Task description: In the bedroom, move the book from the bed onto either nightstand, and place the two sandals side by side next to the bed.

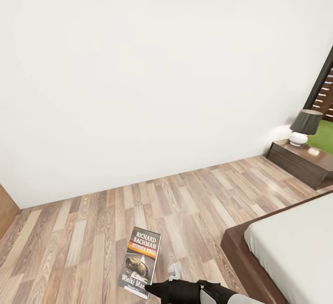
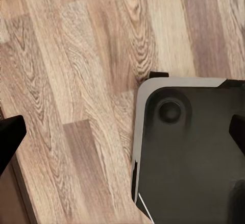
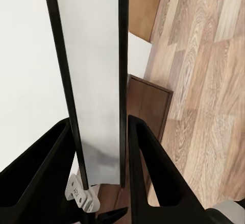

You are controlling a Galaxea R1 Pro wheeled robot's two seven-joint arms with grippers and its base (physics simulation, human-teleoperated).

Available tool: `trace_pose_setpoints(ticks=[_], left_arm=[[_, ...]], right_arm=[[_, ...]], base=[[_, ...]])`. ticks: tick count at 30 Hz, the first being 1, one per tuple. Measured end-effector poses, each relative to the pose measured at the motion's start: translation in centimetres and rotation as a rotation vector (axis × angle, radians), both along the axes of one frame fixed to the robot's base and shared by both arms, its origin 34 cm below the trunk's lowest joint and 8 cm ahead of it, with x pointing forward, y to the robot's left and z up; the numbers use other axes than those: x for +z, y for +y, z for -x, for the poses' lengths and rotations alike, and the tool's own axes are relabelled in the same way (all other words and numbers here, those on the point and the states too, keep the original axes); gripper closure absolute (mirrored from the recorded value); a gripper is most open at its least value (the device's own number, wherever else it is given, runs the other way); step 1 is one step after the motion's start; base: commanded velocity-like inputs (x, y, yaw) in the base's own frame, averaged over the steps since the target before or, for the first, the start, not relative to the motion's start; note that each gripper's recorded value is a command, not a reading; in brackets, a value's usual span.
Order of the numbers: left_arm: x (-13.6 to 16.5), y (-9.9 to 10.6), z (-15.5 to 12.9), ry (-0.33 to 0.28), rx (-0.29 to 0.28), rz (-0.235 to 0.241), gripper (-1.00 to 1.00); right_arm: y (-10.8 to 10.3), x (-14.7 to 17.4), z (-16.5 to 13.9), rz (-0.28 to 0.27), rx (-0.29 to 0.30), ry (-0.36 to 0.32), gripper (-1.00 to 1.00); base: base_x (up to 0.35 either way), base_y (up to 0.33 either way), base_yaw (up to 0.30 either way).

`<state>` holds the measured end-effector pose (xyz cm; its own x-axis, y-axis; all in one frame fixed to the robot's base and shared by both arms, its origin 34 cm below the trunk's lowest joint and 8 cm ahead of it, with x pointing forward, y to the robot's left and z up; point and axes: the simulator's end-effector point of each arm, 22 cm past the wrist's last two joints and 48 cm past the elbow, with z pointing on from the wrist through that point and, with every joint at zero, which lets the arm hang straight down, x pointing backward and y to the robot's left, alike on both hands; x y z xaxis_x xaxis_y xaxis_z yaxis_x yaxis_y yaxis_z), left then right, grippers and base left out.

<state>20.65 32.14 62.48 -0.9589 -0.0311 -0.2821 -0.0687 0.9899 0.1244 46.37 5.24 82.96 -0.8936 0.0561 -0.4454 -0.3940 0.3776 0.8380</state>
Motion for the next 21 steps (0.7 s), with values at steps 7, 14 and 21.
trace_pose_setpoints(ticks=[7, 14, 21], left_arm=[[0.0, -0.05, 0.0, 0.0, -0.001, 0.001, -1.0], [0.0, -0.03, 0.0, 0.0, -0.001, 0.0, -1.0], [0.0, -0.01, 0.0, 0.0, -0.002, 0.0, -1.0]], right_arm=[[0.0, 0.01, -0.03, -0.001, -0.001, 0.0, 1.0], [0.0, 0.02, -0.04, -0.001, -0.002, 0.0, 1.0], [0.0, 0.0, 0.01, -0.001, -0.001, 0.001, 1.0]], base=[[0.265, 0.041, 0.0], [0.271, 0.041, 0.0], [0.284, 0.137, 0.0]])
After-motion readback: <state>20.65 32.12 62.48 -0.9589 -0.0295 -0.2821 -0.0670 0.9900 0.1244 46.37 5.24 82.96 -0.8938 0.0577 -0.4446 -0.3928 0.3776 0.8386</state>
